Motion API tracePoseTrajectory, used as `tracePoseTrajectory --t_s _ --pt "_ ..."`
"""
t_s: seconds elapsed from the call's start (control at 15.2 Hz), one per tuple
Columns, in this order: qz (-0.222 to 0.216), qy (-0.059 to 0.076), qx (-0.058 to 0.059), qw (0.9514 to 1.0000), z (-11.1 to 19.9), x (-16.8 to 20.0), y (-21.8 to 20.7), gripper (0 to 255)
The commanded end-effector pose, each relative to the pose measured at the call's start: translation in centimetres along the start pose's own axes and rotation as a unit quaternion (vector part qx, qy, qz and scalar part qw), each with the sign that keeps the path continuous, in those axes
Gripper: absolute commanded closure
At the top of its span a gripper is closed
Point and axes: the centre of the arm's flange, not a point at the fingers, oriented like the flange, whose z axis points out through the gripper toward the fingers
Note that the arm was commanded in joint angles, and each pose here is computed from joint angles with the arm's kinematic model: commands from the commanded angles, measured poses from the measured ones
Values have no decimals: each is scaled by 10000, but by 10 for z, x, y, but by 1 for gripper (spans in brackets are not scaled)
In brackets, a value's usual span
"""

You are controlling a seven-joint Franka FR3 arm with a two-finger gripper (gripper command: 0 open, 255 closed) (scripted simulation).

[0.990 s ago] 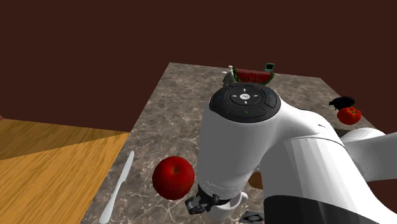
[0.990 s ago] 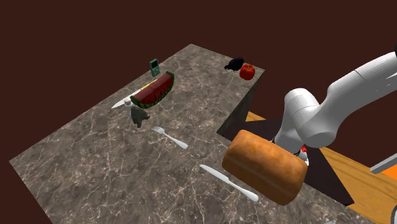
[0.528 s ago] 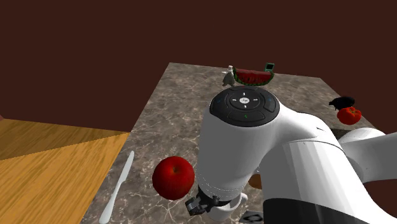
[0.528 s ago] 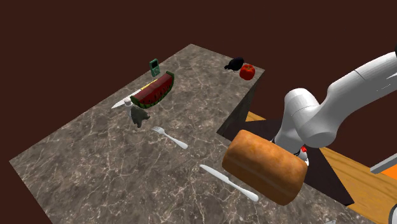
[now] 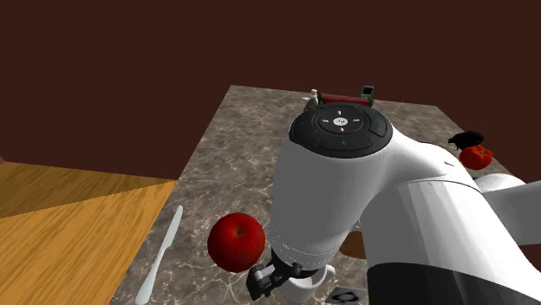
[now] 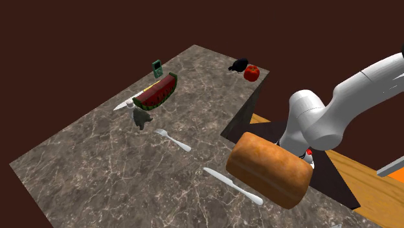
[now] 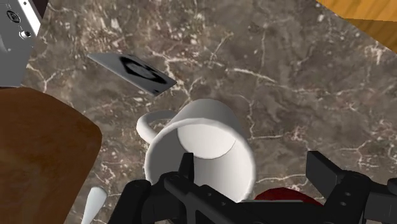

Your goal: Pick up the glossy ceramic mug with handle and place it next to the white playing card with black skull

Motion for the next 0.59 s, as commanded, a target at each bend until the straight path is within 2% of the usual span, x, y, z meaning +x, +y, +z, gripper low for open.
tracePoseTrajectory --t_s 0.0,0.07,0.53 --pt "1 -2 -4 10000 -24 1 0 0" --pt "1 -2 -4 10000 -35 1 0 0" --pt "1 -2 -4 10000 -35 1 0 0"
